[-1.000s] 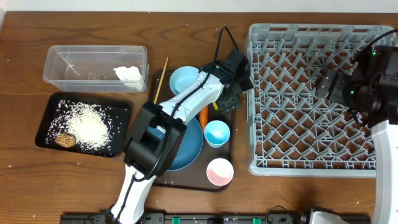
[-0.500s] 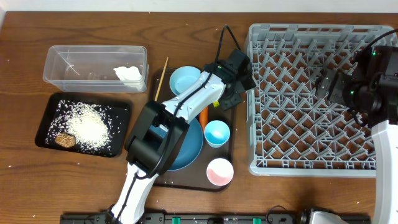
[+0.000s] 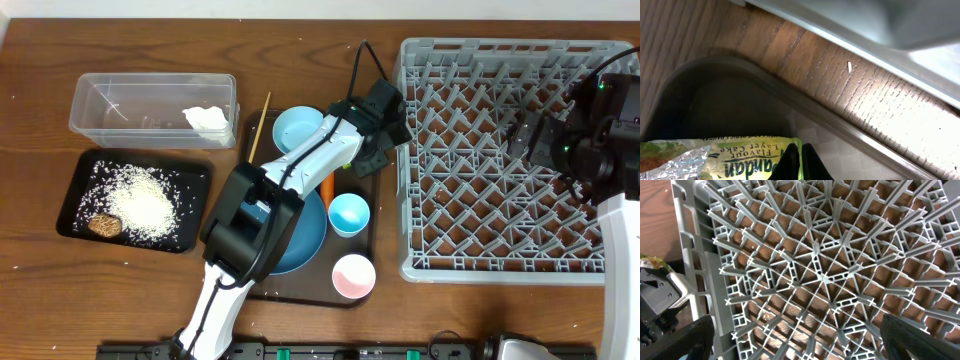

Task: Sort waste into correct bins and load items into the dishwasher rack
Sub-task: 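Move the left gripper to the snack wrapper and grasp it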

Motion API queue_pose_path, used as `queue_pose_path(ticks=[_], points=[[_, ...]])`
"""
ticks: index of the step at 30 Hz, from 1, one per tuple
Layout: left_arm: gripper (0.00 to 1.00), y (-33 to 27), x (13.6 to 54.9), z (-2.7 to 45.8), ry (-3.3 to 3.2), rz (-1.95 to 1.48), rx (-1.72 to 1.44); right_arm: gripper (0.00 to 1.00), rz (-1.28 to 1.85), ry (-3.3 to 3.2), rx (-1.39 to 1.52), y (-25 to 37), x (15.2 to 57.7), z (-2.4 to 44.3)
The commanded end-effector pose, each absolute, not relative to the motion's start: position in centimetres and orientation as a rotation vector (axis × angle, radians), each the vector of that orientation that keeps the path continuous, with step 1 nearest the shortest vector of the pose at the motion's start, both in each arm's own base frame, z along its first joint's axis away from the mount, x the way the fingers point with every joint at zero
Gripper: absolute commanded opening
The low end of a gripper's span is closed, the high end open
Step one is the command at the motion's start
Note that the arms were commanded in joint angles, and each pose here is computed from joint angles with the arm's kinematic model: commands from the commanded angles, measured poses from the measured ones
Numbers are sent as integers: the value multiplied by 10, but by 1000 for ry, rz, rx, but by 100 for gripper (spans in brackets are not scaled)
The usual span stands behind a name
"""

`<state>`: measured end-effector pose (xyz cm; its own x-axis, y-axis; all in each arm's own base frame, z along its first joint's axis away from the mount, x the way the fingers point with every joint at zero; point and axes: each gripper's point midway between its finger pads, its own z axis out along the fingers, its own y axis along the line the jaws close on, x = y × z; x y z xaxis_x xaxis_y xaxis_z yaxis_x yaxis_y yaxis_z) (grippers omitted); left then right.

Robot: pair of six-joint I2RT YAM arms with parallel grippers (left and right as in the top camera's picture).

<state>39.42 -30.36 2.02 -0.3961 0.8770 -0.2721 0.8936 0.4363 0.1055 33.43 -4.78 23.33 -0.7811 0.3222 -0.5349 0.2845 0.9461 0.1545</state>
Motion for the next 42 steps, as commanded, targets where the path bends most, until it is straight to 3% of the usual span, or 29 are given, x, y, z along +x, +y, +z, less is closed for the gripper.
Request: queue_pose_path(ticks=[1, 3, 6, 13, 20, 37, 38, 39, 42], points=[[31, -278, 389, 2, 2493, 46, 1541, 99, 68, 2505, 429, -52, 334, 238], [54, -277, 388, 1, 2498, 47, 1544, 99, 68, 2505, 429, -52, 334, 238], [65, -274, 387, -4, 2512, 50, 1545, 99, 67, 2505, 429, -52, 334, 238], [63, -260, 403, -4, 2655, 23, 1228, 99, 63, 2511, 414, -52, 333, 238], [63, -256, 427, 31, 2690, -53, 823, 99, 63, 2509, 414, -52, 333, 238], [64, -249, 422, -5, 2770, -38, 823, 99, 62, 2504, 413, -52, 334, 239], [55, -249, 422, -7, 2772, -38, 824, 99, 62, 2504, 413, -52, 334, 239], [36, -249, 422, -9, 2773, -38, 824, 99, 62, 2503, 413, -52, 334, 239], [13, -249, 422, -15, 2776, -37, 825, 99, 62, 2503, 412, -52, 334, 239]])
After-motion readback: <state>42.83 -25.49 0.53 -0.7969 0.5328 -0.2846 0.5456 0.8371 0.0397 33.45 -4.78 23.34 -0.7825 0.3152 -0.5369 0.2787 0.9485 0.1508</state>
